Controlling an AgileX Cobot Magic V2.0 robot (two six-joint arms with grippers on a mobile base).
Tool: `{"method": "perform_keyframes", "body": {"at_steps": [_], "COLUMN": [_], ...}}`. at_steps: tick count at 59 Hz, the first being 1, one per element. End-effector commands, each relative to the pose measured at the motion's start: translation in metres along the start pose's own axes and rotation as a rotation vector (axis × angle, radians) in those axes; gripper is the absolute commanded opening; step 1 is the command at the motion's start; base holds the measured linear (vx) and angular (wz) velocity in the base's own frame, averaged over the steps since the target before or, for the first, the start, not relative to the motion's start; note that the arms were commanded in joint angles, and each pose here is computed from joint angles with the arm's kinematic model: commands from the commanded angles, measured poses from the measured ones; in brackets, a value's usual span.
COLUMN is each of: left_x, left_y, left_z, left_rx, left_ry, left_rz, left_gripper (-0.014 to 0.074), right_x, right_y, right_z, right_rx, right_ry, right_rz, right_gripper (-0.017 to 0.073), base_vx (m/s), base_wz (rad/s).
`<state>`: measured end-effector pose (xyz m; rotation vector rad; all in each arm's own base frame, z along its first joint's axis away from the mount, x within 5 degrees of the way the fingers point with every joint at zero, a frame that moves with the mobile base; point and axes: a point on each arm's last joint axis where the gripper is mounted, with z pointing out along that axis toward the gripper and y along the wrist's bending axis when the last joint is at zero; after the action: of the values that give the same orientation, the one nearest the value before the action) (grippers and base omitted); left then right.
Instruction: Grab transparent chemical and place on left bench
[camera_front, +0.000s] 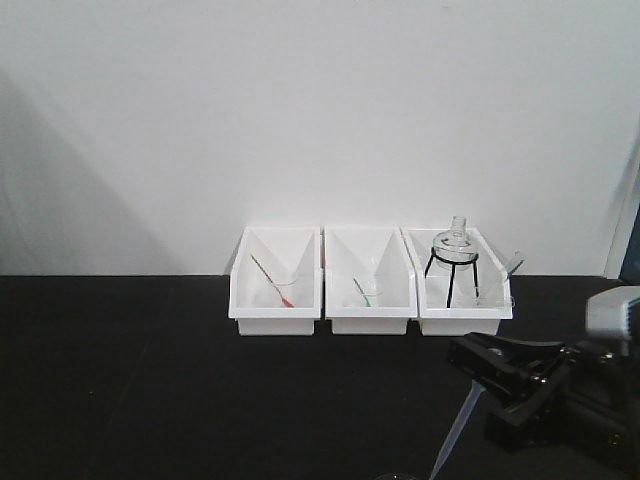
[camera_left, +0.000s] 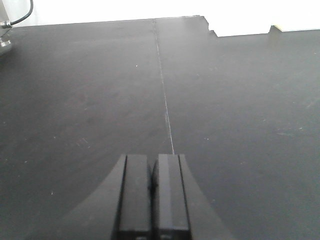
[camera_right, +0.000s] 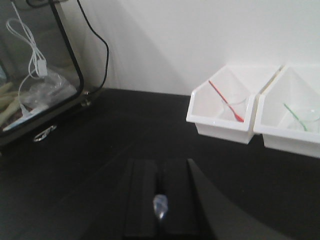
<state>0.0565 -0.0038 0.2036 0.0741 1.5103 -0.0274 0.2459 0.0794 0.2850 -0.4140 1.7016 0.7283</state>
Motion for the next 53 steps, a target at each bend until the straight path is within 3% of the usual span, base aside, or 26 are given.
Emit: {"method": "perform_keyframes", "body": {"at_steps": [1, 13, 19, 23, 31, 41, 53], "left_x": [-0.003, -0.003, -0.003, -0.003, -0.003, -0.003, -0.003], "left_y": [0.000, 0.000, 0.000, 0.000, 0.000, 0.000, 0.000], "left_z": [-0.001, -0.001, -0.001, -0.001, -0.001, -0.001, -0.001], "left_rx": [-0.002, -0.002, -0.002, -0.002, -0.002, -0.002, -0.002], "left_ry": [-0.081, -0.081, -0.081, -0.081, -0.081, -0.081, -0.081], "left_rz": [-0.009, -0.009, -0.009, -0.009, -0.009, -0.009, -0.009], "left_gripper": [-0.0003, -0.0003, -0.0003, -0.0003, -0.0003, -0.0003, -0.0003], "right_x": [-0.008, 0.027, 0.038, 0.041, 0.044, 0.044, 0.043], "right_y": [-0.001, -0.023, -0.027, -0.027, -0.026, -0.027, -0.027], "right_z": [0.013, 0.040, 0.047, 0.050, 0.052, 0.052, 0.052], "right_rx": [-0.083, -0.120, -0.142, -0.176, -0.221, -0.215, -0.211], "right_ry": [-0.051, 0.000, 0.007, -0.010, -0.039, -0.043, -0.049], "right_rz": [-0.032, -0.037, -0.092, -0.122, -0.121, -0.124, -0.122], "right_gripper": [-0.0003, 0.0000, 0.0027, 0.0071, 0.0202, 0.0393, 0.0468], "base_vx": [0.00, 0.00, 0.00, 0.00, 0.00, 0.00, 0.00], "base_wz": [0.00, 0.00, 0.00, 0.00, 0.00, 0.00, 0.00]}}
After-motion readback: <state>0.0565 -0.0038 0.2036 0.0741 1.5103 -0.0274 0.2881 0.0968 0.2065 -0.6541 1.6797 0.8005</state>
